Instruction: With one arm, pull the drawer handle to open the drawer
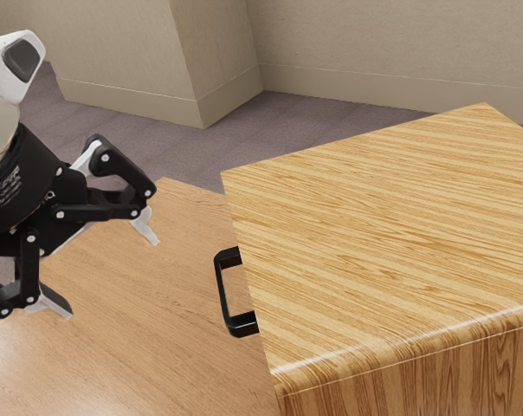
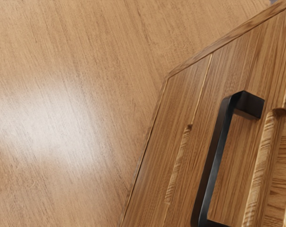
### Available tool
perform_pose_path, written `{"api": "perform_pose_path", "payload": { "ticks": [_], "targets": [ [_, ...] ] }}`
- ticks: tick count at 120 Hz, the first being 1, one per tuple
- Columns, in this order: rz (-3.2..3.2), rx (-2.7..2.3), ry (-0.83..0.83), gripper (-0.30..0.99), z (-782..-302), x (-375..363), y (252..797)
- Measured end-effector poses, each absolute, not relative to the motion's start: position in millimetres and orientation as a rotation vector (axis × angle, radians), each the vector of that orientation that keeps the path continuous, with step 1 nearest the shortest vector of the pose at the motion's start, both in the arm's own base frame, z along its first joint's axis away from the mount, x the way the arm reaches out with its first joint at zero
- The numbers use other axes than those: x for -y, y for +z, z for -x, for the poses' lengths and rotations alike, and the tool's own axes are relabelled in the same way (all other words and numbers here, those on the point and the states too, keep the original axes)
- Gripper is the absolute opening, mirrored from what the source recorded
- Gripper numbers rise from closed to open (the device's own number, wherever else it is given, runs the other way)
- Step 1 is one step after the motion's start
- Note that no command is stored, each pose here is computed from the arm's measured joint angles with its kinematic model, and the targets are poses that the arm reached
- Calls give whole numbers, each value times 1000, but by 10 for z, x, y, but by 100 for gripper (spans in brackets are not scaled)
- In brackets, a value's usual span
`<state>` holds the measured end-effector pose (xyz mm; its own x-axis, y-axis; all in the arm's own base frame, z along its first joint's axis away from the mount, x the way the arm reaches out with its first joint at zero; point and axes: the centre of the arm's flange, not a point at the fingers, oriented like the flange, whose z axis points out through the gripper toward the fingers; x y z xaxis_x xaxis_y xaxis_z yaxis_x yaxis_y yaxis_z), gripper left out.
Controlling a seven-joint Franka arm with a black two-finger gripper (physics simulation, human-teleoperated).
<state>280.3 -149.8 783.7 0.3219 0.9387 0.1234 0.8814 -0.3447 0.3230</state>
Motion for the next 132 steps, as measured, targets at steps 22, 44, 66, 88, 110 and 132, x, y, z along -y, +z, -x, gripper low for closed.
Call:
{"api": "perform_pose_path", "payload": {
  "ticks": [22,44,66,88,110,132],
  "targets": [
    [-2471,-1687,343,69,-3037,1601,7846],
    [-2545,-1681,301,69,-2809,1687,7573],
    [-2531,-1620,355,69,-2593,1729,7334],
    [-2436,-1536,476,69,-2375,1730,7512],
    [-2404,-1485,511,69,-2388,1796,7568],
    [-2386,-1495,549,69,-2444,1757,7527]
  ]
}}
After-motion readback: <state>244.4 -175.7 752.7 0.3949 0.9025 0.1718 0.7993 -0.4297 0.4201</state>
